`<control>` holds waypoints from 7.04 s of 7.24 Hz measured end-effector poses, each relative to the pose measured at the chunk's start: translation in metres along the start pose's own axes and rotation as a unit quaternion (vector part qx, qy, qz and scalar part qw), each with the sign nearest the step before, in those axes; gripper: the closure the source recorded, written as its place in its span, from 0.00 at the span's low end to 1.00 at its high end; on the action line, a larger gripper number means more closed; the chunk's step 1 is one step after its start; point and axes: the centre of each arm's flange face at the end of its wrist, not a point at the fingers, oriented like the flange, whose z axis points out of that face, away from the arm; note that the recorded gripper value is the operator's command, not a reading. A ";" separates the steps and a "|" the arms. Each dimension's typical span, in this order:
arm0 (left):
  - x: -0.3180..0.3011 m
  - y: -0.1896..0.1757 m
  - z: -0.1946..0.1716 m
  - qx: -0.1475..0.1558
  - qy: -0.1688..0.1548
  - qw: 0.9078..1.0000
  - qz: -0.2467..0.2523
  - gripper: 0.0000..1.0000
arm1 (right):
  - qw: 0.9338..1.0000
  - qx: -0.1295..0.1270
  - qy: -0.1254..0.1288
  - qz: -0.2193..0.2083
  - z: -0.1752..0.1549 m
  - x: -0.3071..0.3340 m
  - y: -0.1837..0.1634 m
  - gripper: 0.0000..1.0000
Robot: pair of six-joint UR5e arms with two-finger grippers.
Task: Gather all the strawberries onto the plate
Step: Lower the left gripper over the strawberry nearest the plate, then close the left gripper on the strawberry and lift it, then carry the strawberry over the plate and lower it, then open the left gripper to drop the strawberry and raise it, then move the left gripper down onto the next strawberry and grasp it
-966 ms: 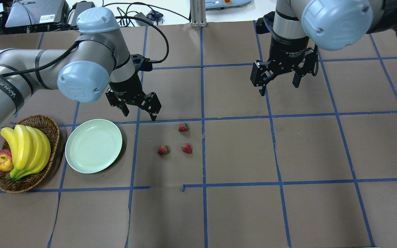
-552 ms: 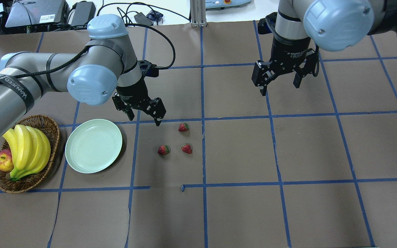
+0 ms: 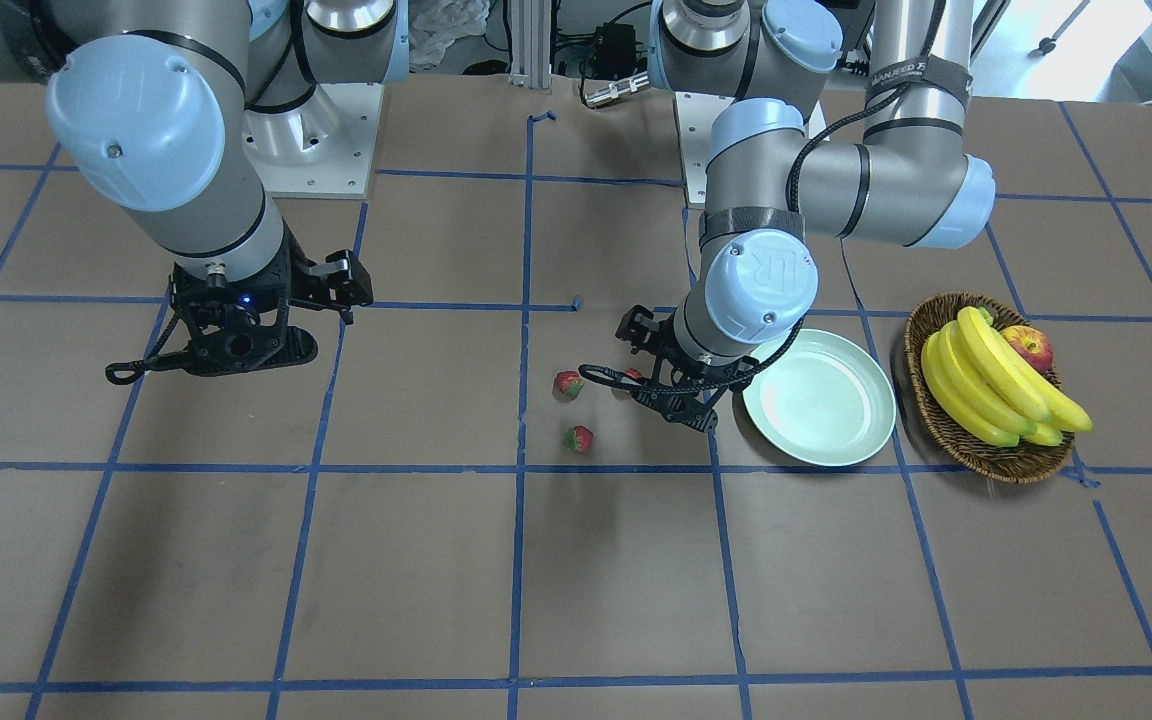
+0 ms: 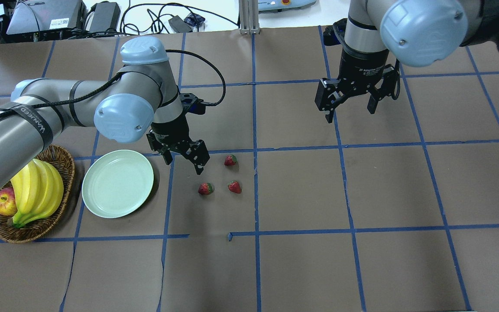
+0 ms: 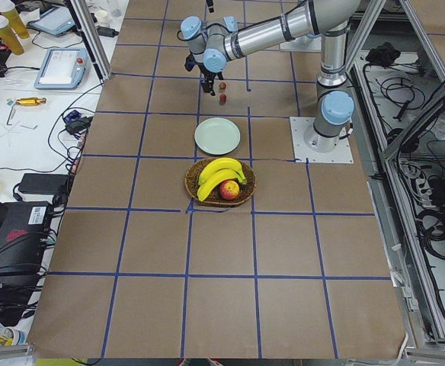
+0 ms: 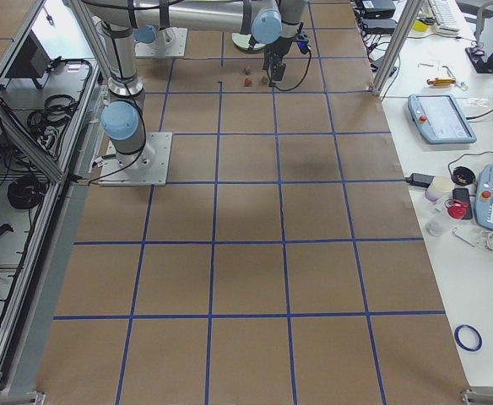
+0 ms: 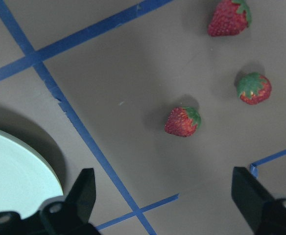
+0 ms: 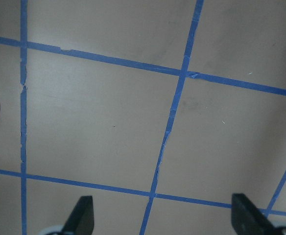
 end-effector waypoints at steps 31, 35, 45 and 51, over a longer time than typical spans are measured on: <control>-0.204 0.054 0.027 -0.156 -0.033 0.985 0.065 0.12 | 1.000 -0.011 0.001 0.008 0.016 -0.001 0.001 0.00; -0.204 0.051 0.013 -0.140 -0.040 0.988 0.051 0.00 | 1.000 -0.002 0.004 0.008 0.013 0.000 0.001 0.00; -0.002 -0.065 -0.006 0.074 0.063 0.974 -0.205 0.00 | 1.000 0.000 0.009 0.014 0.011 0.009 0.000 0.00; 0.027 -0.100 0.067 0.024 0.111 0.973 -0.199 0.75 | 1.000 -0.002 0.008 0.016 0.011 0.011 0.000 0.00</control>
